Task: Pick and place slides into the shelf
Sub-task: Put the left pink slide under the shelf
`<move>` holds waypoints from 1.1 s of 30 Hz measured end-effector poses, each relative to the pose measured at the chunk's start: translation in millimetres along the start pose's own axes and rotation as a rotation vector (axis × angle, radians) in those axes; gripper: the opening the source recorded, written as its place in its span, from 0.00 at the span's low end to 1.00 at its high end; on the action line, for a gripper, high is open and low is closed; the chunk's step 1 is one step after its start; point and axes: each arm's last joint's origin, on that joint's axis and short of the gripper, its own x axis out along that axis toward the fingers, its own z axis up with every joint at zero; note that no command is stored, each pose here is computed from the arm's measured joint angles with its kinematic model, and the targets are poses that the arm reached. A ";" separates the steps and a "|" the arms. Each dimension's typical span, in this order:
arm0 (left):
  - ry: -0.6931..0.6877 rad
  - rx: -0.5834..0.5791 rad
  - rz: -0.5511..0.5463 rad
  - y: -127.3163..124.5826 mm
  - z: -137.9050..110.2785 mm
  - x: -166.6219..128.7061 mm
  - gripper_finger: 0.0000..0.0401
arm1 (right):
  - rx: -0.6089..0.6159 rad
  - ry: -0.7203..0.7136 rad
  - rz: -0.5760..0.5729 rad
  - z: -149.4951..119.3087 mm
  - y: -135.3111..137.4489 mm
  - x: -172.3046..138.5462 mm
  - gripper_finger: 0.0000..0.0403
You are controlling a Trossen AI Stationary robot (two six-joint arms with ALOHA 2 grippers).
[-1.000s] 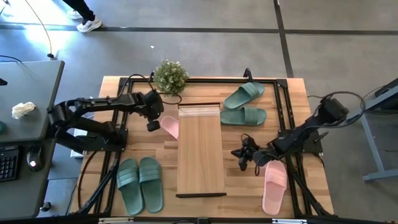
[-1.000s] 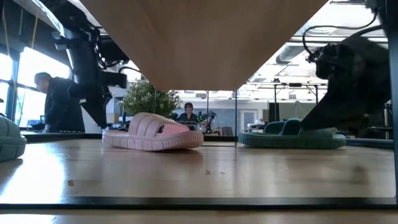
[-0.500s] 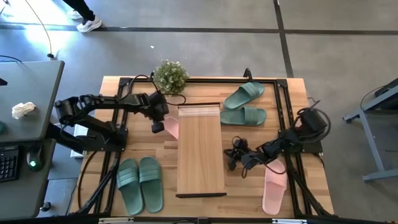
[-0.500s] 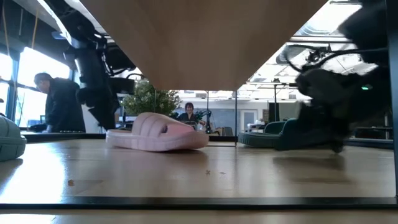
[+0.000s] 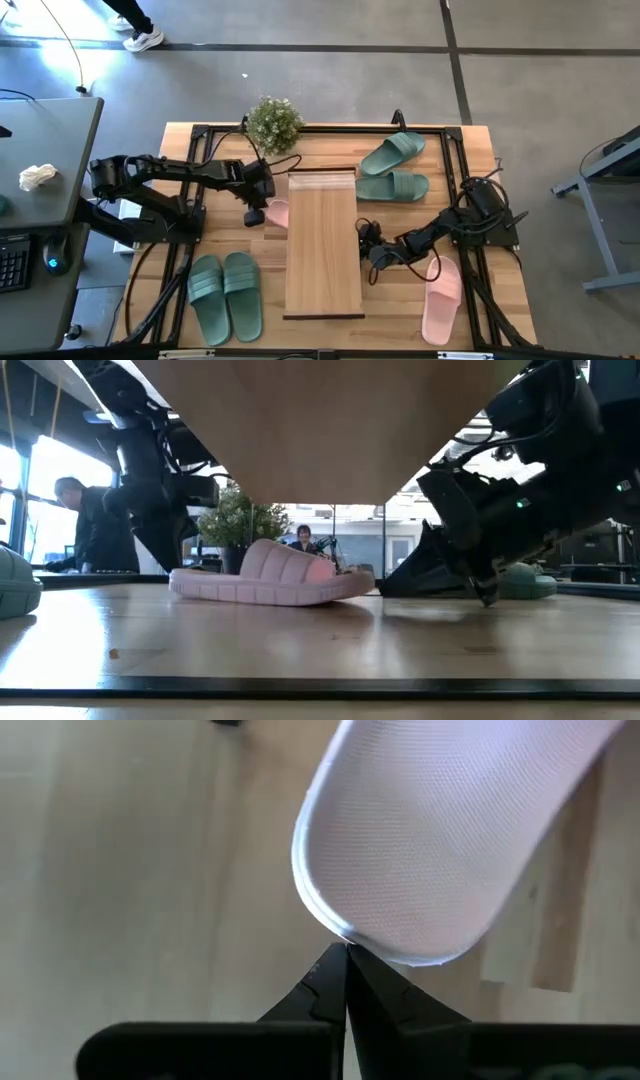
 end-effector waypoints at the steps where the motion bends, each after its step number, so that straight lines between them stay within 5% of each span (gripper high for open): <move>1: -0.001 0.004 -0.008 -1.7 0.3 0.3 0.00 | -0.004 0.000 -0.001 -0.6 -1.2 -0.6 0.00; 11: -0.013 -0.005 -0.062 -5.3 1.4 0.6 0.00 | -0.226 -0.005 -0.019 -14.1 -14.6 -13.5 0.00; 18: -0.019 -0.007 -0.069 -5.0 1.8 0.5 0.00 | -0.575 -0.043 0.102 -20.9 -9.5 -27.3 0.00; 25: -0.029 -0.007 -0.115 -6.4 2.3 0.3 0.00 | -0.637 -0.049 0.334 -10.0 -0.3 -21.5 0.00; 33: -0.060 0.000 -0.131 -6.5 5.2 0.0 0.00 | -0.535 -0.094 0.236 2.1 -18.0 -0.5 0.00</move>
